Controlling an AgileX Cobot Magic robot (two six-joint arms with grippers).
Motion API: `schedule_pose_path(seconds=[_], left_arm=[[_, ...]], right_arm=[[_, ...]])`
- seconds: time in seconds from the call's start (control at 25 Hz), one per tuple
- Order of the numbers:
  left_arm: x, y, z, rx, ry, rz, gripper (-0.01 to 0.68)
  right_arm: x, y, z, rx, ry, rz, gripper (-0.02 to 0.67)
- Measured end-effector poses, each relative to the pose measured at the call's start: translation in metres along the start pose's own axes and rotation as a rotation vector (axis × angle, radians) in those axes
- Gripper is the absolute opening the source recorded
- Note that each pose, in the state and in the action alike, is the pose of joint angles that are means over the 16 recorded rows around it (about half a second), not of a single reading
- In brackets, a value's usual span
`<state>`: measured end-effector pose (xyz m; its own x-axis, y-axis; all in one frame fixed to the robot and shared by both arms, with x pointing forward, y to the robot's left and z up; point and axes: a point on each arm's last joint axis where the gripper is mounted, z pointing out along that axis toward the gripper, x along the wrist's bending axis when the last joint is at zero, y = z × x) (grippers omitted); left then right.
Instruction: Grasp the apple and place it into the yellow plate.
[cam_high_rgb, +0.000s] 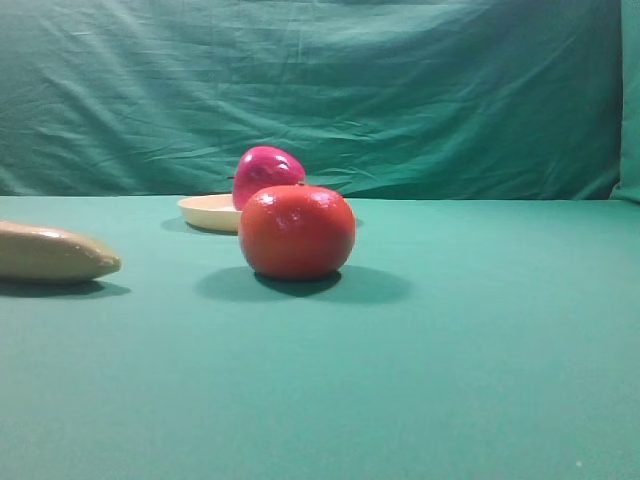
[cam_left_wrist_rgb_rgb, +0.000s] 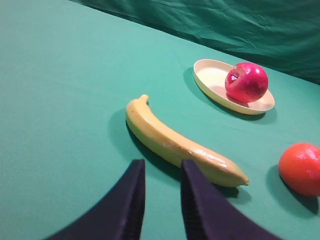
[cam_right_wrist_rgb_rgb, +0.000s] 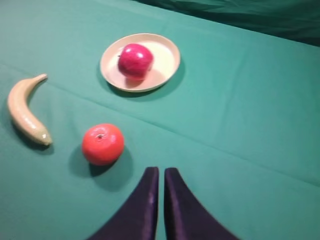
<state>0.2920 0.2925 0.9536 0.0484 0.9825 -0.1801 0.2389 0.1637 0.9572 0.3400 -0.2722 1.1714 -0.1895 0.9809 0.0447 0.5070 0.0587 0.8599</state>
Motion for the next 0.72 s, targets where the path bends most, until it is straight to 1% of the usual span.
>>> schedule_pose_path(seconds=[0.16,0.36,0.56,0.72], left_arm=[[0.0,0.0,0.0,0.0,0.0,0.0,0.157],[0.0,0.0,0.0,0.0,0.0,0.0,0.157],[0.0,0.0,0.0,0.0,0.0,0.0,0.157],[0.0,0.0,0.0,0.0,0.0,0.0,0.157]], right_arm=[[-0.011,-0.02,-0.01,-0.057,-0.071,0.019,0.0],[-0.021,-0.053,-0.016,-0.136,-0.157,0.033,0.0],[-0.026,-0.09,-0.012,-0.208,-0.234,0.033,0.0],[-0.028,-0.118,-0.005,-0.257,-0.277,0.026,0.0]])
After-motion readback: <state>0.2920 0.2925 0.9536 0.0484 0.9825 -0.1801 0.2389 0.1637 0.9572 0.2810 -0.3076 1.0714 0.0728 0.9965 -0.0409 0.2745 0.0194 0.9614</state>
